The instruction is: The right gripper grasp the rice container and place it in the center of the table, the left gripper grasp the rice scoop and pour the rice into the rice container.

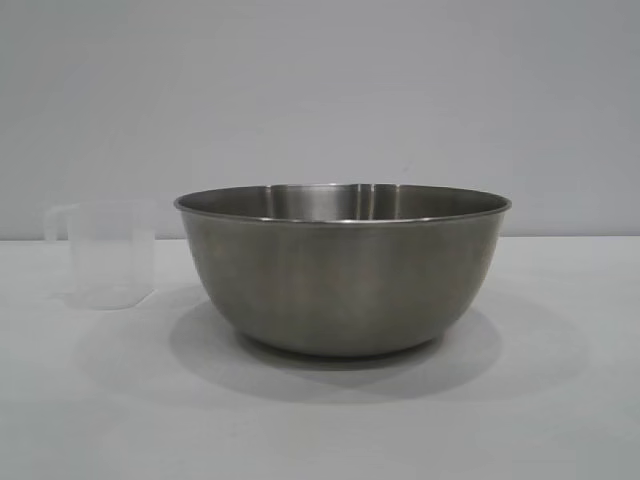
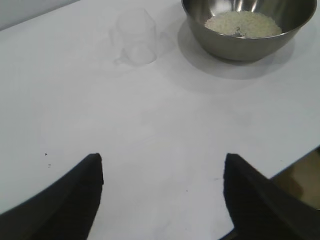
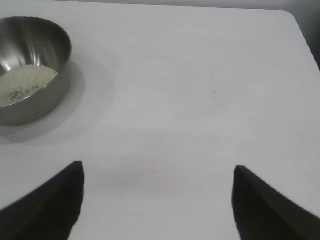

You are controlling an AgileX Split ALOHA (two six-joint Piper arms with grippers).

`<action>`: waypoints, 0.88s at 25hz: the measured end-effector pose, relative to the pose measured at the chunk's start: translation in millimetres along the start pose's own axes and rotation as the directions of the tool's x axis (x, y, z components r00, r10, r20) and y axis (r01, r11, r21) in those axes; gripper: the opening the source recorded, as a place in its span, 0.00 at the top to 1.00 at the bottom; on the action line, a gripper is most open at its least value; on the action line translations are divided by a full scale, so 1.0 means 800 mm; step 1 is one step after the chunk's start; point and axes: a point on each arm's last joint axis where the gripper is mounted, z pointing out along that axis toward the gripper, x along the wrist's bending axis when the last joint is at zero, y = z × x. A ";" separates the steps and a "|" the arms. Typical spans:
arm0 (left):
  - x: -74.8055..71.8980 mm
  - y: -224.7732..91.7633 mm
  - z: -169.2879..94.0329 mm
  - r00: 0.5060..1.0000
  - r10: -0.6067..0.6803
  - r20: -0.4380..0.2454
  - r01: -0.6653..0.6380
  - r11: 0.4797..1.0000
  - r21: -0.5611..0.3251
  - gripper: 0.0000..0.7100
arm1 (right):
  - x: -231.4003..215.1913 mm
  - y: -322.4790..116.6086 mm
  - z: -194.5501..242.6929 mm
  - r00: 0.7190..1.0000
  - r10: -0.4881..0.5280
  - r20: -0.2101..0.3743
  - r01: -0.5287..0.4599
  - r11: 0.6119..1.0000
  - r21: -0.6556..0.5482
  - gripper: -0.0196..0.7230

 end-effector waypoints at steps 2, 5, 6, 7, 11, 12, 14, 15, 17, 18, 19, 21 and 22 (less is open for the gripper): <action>0.000 0.000 0.001 1.000 -0.001 0.001 0.001 1.000 -0.002 0.32 | 0.000 0.000 0.000 1.000 0.000 0.000 0.000 1.000 0.000 0.28; 0.000 0.000 0.001 1.000 0.002 0.001 -0.002 1.000 -0.005 0.32 | 0.000 0.000 0.000 1.000 0.000 0.000 0.000 1.000 0.000 0.28; 0.000 0.001 0.001 1.000 0.002 0.001 -0.002 1.000 -0.007 0.32 | 0.000 0.000 0.000 1.000 0.000 0.000 0.000 1.000 0.000 0.28; 0.000 0.001 0.001 1.000 0.002 0.001 -0.002 1.000 -0.006 0.32 | 0.000 0.000 0.000 1.000 0.000 0.000 0.000 1.000 0.000 0.28; 0.000 0.001 0.001 1.000 0.002 0.001 -0.002 1.000 -0.008 0.32 | 0.000 0.000 0.000 1.000 0.000 0.000 0.000 1.000 0.000 0.28; 0.000 0.001 0.001 1.000 0.002 0.001 -0.002 1.000 -0.008 0.32 | 0.000 0.000 0.000 1.000 0.000 0.000 0.000 1.000 0.000 0.28; 0.000 0.001 0.001 1.000 0.002 0.001 -0.002 1.000 -0.008 0.32 | 0.000 0.000 0.000 1.000 0.000 0.000 0.000 1.000 0.000 0.28; 0.000 0.001 0.001 1.000 0.002 0.001 -0.002 1.000 -0.008 0.32 | 0.000 0.000 0.000 1.000 0.000 0.000 0.000 1.000 0.000 0.28; 0.000 0.001 0.001 1.000 0.002 0.001 -0.002 1.000 -0.008 0.32 | 0.000 0.000 0.000 1.000 0.000 0.000 0.000 1.000 0.000 0.28; 0.000 0.001 0.001 1.000 0.002 0.001 -0.002 1.000 -0.008 0.32 | 0.000 0.000 0.000 1.000 0.000 0.000 0.000 1.000 0.000 0.28; 0.000 0.001 0.001 1.000 0.004 0.001 -0.004 1.000 -0.008 0.32 | 0.000 0.000 0.000 1.000 0.000 0.000 0.000 1.000 0.000 0.28; 0.000 0.001 0.000 1.000 -0.007 -0.019 0.007 1.000 -0.006 0.32 | 0.000 0.000 0.000 1.000 0.000 0.000 0.000 1.000 0.000 0.28; -0.001 0.001 0.000 0.999 -0.018 -0.038 0.018 1.000 -0.004 0.32 | 0.000 0.000 0.000 1.000 0.000 0.000 0.000 1.000 0.000 0.28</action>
